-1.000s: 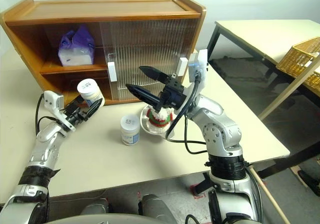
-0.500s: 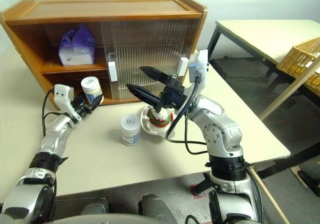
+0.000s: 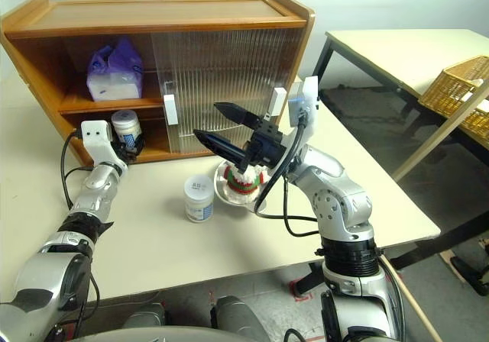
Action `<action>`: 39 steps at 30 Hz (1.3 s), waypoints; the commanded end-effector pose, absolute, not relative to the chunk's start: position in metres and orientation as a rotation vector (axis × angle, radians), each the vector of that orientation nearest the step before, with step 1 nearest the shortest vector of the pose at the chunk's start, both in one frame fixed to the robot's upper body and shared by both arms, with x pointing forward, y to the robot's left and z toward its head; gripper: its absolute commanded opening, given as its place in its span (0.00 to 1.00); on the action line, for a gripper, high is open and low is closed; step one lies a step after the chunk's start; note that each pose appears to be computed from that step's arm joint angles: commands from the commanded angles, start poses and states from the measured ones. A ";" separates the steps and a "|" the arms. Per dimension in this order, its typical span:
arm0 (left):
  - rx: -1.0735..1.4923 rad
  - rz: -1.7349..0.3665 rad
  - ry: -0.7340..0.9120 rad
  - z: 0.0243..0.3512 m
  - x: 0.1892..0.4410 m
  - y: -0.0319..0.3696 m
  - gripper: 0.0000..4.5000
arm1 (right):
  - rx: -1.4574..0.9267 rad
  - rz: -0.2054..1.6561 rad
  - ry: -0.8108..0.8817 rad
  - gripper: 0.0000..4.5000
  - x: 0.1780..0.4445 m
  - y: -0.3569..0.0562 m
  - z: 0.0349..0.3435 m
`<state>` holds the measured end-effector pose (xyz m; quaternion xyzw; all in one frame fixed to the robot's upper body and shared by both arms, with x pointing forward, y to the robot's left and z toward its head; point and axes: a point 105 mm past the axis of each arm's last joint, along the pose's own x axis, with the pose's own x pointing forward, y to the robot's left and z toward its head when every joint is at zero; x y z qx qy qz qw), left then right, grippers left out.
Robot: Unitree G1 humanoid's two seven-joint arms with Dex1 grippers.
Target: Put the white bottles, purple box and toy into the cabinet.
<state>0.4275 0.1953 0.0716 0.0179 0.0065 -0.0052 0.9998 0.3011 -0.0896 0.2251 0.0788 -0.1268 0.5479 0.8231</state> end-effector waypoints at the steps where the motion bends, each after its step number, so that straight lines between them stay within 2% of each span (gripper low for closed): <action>1: 0.053 0.053 0.003 0.077 0.432 0.203 0.68 | 0.162 1.163 -0.272 1.00 0.299 -0.090 0.227; 8: 0.016 0.082 0.030 0.076 0.438 0.202 0.68 | 0.163 1.159 -0.273 1.00 0.299 -0.091 0.226; 12: 0.014 0.054 0.004 0.081 0.439 0.195 0.99 | 0.163 1.159 -0.273 1.00 0.299 -0.091 0.227; 22: -0.029 0.004 -0.121 0.093 0.433 0.187 0.99 | 0.167 1.161 -0.275 1.00 0.300 -0.090 0.227; 39: -0.021 0.069 -0.158 0.086 0.398 0.200 0.99 | 0.174 1.167 -0.274 1.00 0.300 -0.089 0.226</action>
